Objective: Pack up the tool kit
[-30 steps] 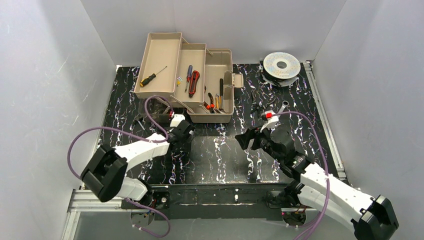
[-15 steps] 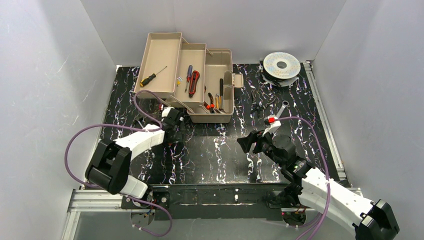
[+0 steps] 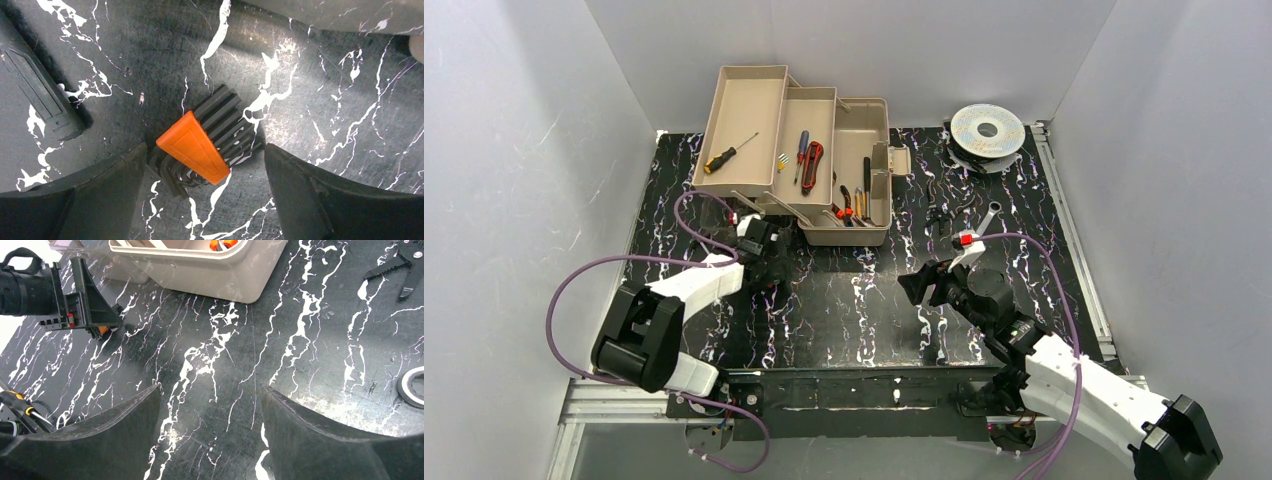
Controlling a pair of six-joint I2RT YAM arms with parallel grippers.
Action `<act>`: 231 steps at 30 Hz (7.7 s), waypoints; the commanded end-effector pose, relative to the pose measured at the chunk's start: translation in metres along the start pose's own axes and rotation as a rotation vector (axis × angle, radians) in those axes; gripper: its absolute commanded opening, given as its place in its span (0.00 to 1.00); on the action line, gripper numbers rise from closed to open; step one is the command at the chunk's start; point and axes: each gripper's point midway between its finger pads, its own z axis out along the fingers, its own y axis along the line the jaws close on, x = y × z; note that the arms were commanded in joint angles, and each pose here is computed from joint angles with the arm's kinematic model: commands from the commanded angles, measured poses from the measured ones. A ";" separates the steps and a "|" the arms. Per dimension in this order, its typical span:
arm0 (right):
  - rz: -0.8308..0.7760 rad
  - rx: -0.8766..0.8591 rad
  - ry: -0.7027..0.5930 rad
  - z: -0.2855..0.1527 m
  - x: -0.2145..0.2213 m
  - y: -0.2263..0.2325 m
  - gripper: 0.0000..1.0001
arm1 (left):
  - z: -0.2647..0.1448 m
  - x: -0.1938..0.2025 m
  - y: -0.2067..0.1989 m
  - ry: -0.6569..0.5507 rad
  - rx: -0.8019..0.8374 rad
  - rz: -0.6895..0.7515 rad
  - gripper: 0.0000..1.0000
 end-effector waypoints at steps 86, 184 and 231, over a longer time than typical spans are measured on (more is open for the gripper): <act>0.008 0.001 -0.036 0.006 -0.005 0.000 0.76 | -0.202 -0.057 -0.045 -0.291 0.513 0.099 0.43; -0.001 0.018 0.015 0.014 0.007 -0.004 0.75 | 0.034 -0.021 0.124 0.181 -0.445 -0.710 0.44; -0.007 0.043 0.048 0.026 0.014 -0.008 0.75 | -0.322 -0.251 -0.018 -0.710 0.769 -0.243 0.00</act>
